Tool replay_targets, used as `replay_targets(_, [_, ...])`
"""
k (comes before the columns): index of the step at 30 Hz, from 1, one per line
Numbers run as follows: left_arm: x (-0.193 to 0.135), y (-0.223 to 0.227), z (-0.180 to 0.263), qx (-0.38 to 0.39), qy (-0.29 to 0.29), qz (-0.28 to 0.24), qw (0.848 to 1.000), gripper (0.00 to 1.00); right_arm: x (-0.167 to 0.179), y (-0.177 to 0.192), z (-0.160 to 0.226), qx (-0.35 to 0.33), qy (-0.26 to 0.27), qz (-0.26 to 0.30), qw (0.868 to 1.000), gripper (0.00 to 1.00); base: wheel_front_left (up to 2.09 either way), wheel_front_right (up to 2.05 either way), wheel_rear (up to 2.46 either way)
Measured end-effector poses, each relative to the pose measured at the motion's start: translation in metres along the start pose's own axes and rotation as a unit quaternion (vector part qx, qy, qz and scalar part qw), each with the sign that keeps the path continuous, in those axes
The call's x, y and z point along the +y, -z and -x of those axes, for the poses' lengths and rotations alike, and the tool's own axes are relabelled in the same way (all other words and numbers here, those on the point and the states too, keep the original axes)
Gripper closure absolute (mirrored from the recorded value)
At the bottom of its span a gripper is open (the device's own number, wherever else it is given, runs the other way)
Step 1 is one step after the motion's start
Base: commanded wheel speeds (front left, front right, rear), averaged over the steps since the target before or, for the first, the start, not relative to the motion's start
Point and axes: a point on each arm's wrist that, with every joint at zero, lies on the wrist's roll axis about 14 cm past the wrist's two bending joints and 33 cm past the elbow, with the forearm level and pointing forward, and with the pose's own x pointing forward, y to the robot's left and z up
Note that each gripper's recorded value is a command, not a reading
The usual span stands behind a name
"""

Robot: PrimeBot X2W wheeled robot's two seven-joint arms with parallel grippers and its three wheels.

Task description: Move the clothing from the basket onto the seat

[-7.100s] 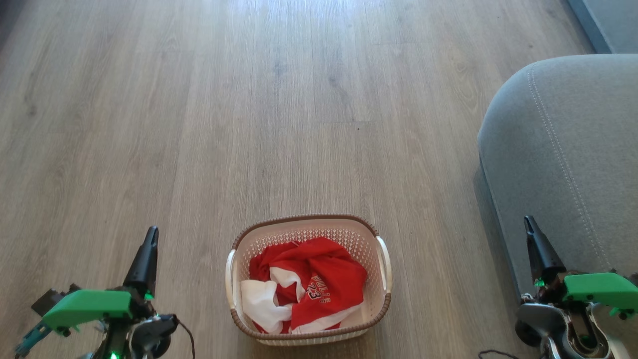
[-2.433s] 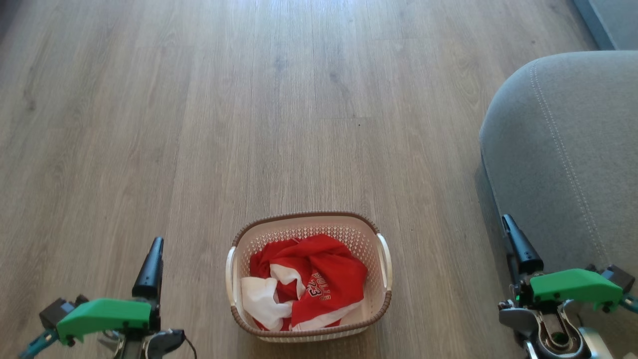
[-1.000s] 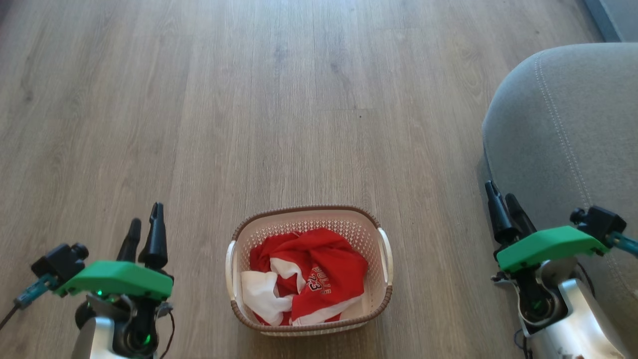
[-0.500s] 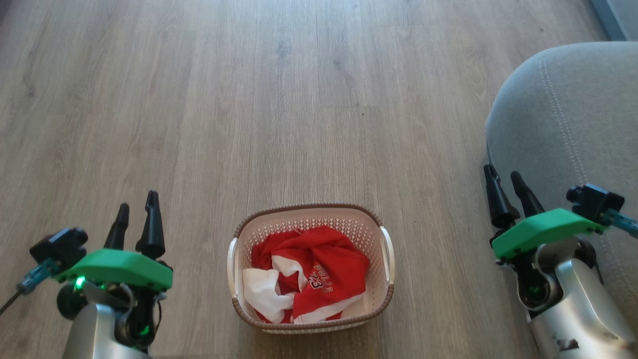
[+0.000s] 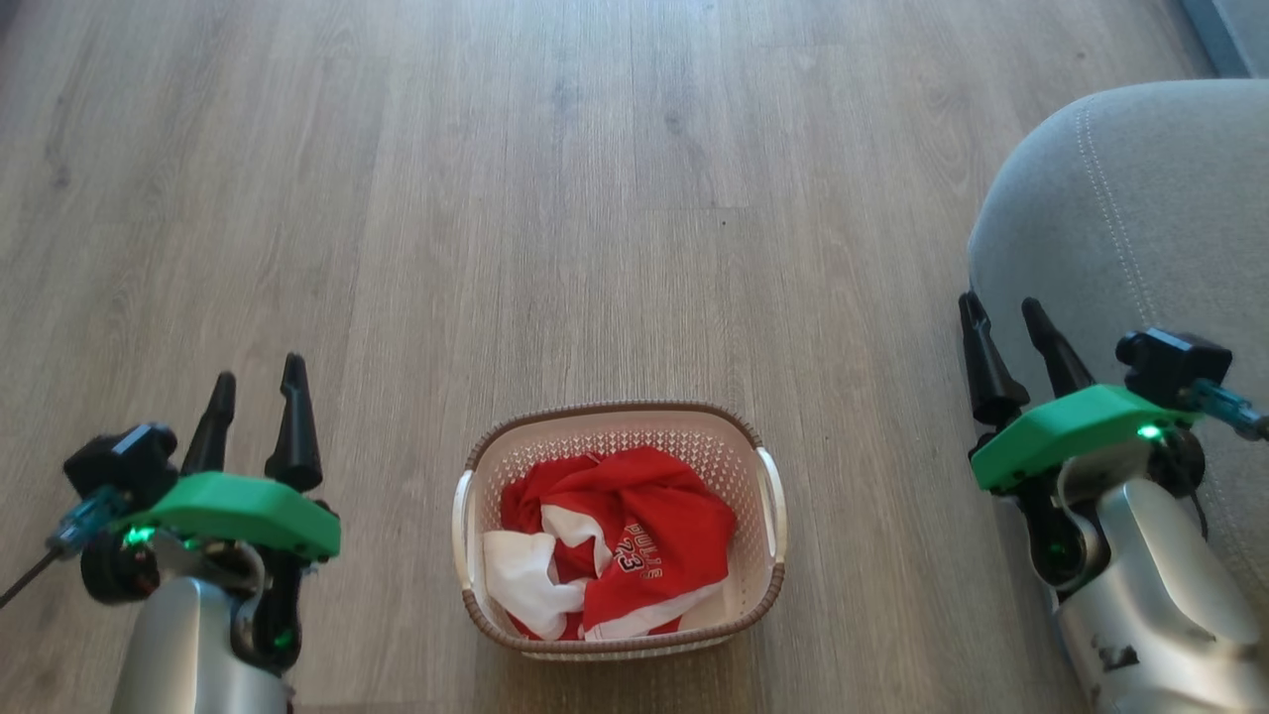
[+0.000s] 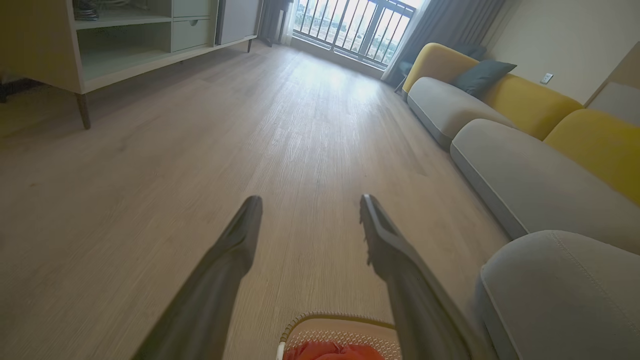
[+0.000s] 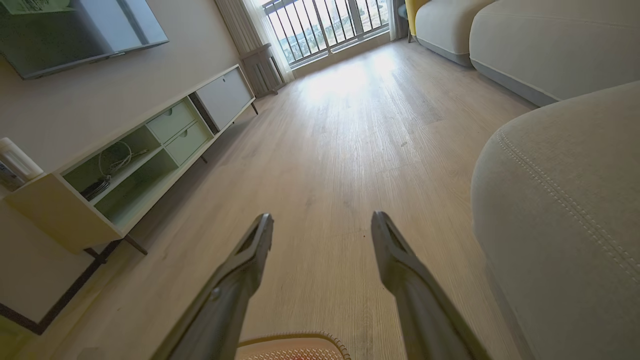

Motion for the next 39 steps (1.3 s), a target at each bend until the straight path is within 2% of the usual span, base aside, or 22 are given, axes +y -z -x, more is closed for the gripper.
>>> replay_targets(13, [-0.007, -0.011, -0.011, -0.021, 0.018, -0.075, 0.997, 0.00, 0.006, -0.011, -0.014, -0.015, -0.018, 0.072, 0.997, 0.00, 0.00, 0.00, 0.00])
replay_targets(24, [-0.013, -0.019, -0.017, -0.037, 0.031, -0.141, 0.989, 0.00, 0.012, -0.025, -0.023, -0.034, -0.034, 0.138, 0.989, 0.00, 0.00, 0.00, 0.00])
replay_targets(39, [-0.013, -0.019, -0.019, -0.037, 0.031, -0.143, 0.989, 0.00, 0.008, -0.027, -0.023, -0.038, -0.027, 0.138, 0.989, 0.00, 0.00, 0.00, 0.00])
